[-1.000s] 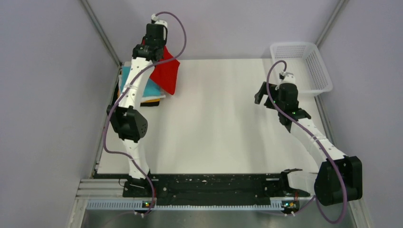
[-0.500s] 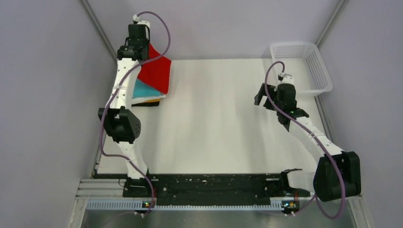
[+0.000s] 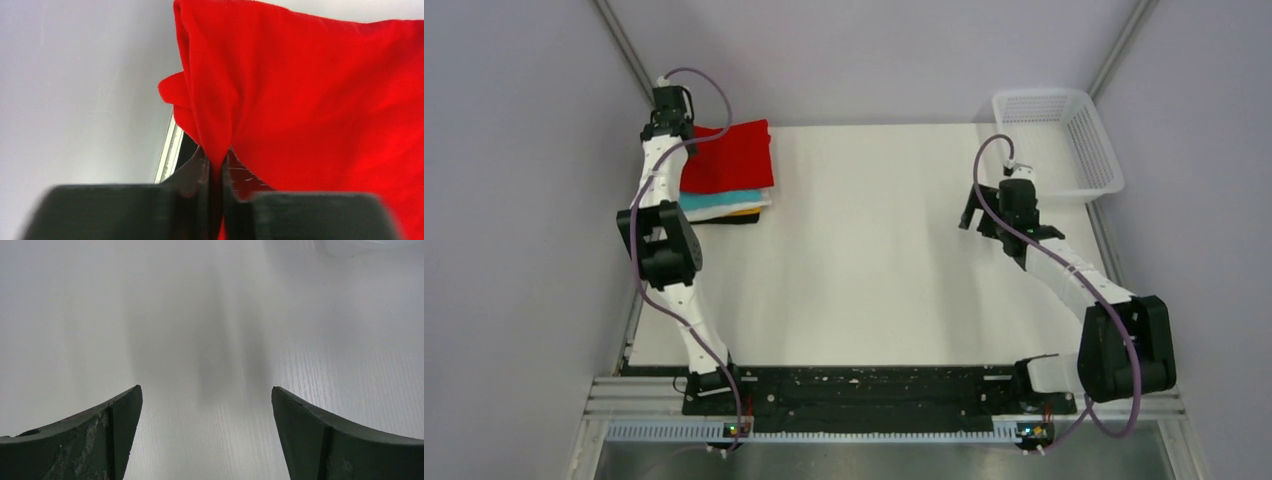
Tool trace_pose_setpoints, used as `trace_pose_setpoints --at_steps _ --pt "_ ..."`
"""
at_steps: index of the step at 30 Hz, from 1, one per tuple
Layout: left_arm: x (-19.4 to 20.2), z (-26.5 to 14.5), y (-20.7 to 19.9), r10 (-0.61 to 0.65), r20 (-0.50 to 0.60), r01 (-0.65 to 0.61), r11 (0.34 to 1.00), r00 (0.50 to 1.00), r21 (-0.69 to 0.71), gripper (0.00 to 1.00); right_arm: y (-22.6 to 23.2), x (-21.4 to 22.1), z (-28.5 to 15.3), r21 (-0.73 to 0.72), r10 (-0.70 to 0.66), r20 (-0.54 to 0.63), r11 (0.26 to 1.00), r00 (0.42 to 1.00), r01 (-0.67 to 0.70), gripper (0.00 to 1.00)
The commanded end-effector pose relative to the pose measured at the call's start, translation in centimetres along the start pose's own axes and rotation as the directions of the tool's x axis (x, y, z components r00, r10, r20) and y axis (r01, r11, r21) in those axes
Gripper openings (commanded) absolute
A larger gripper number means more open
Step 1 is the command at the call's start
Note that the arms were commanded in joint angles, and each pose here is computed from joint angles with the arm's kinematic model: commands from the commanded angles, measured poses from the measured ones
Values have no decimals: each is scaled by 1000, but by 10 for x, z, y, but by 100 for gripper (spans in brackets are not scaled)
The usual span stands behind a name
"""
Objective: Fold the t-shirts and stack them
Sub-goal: Put the neatly folded tshirt into the corner of the board with the left arm, then reset both arms
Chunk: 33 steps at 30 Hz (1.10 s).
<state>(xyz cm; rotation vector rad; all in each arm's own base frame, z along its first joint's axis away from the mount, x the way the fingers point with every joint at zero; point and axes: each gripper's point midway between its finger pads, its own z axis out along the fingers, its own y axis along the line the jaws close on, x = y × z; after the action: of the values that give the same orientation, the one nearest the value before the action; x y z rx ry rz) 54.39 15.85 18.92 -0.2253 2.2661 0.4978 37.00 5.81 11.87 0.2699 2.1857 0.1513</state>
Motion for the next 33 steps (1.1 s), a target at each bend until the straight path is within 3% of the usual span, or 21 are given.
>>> trace_pose_setpoints --at_steps 1,4,5,10,15,22,28,33 --pt "-23 8 12 -71 100 73 997 992 -22 42 6 -22 0 6 -18 40 1000 999 18 99" --pt "-19 10 21 -120 95 128 988 988 -86 95 7 -24 0 4 -16 41 1000 999 16 99" --pt "-18 9 26 -145 98 155 981 985 -112 98 7 -26 -1 6 -14 45 1000 999 13 99" --pt "-18 -13 38 -300 110 316 932 948 -176 99 4 -35 -13 18 -4 89 1000 996 2 99" --pt "-20 -61 12 -397 119 401 916 910 -4 99 0 -40 -28 24 10 130 1000 992 -13 99" --pt "0 -159 -34 -439 210 401 894 874 197 99 -11 -25 -42 28 27 153 999 988 -31 99" --pt "86 -207 -85 -503 194 392 819 843 420 99 -27 -23 -56 69 -19 235 998 972 3 99" --pt "149 -218 -80 -552 208 423 788 808 448 99 -40 -21 -69 97 11 304 994 953 -42 99"
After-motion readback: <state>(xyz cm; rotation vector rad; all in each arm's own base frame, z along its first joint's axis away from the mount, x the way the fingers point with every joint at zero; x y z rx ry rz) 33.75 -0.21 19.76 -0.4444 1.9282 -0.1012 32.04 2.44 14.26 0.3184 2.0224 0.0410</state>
